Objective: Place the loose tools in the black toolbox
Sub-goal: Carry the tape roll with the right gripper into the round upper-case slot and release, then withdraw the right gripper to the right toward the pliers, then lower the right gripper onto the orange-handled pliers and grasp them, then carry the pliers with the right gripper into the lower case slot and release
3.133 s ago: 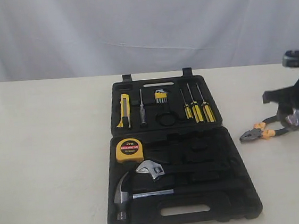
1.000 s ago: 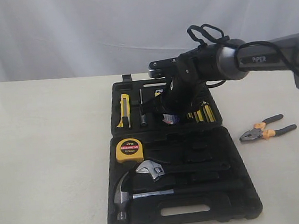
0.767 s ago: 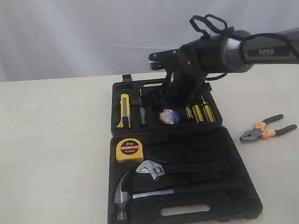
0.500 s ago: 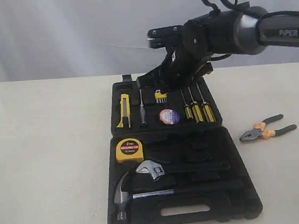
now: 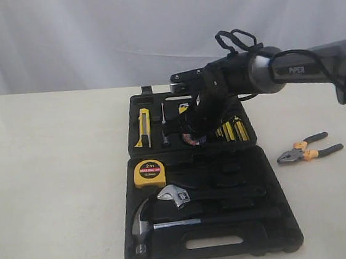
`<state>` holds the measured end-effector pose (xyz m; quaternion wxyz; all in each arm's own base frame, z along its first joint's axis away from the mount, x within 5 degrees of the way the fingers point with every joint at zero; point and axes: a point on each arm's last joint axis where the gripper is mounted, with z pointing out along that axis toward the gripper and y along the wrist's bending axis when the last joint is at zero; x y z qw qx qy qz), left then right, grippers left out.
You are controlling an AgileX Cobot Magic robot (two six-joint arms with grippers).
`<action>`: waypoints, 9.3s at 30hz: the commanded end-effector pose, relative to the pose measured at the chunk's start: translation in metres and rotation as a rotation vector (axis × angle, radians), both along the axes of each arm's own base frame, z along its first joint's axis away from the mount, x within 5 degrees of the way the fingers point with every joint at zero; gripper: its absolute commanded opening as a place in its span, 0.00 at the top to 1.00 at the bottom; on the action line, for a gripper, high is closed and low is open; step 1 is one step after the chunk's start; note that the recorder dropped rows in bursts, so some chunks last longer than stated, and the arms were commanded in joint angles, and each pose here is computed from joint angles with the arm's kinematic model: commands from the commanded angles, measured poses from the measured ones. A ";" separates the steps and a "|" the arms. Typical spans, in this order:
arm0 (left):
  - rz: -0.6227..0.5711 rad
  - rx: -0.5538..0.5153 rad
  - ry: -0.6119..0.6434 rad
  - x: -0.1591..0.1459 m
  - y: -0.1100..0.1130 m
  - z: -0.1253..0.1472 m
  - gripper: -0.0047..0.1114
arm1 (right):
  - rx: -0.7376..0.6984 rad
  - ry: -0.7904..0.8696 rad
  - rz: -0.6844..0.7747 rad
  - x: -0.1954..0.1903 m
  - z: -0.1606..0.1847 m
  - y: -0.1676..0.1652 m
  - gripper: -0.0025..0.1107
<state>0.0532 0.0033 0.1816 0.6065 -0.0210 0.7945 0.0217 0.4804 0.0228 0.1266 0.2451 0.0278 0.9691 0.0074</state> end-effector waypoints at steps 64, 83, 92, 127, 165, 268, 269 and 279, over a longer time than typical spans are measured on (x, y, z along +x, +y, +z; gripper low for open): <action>-0.004 -0.001 -0.011 0.000 0.000 0.001 0.96 | -0.369 0.455 0.741 -0.072 0.056 -0.154 0.42; -0.004 -0.001 -0.011 0.000 0.000 0.001 0.96 | -0.360 0.586 0.869 -0.064 -0.027 -0.162 0.68; -0.004 -0.001 -0.011 0.000 0.000 0.001 0.96 | -0.348 0.504 0.791 -0.066 0.021 -0.156 0.97; -0.004 -0.001 -0.011 0.000 0.000 0.001 0.96 | -0.425 0.524 0.673 -0.060 0.009 -0.162 0.36; -0.004 -0.001 -0.011 0.000 0.000 0.001 0.96 | -0.188 0.465 0.675 -0.055 -0.047 -0.148 0.34; -0.004 -0.001 -0.011 0.000 0.000 0.001 0.96 | -0.209 0.286 1.027 -0.041 0.020 0.001 0.40; -0.004 -0.001 -0.011 0.000 0.000 0.001 0.96 | -0.212 0.290 1.020 -0.041 0.021 0.000 0.39; -0.004 -0.001 -0.011 0.000 0.000 0.001 0.96 | -0.282 0.259 1.007 -0.048 0.060 -0.003 0.39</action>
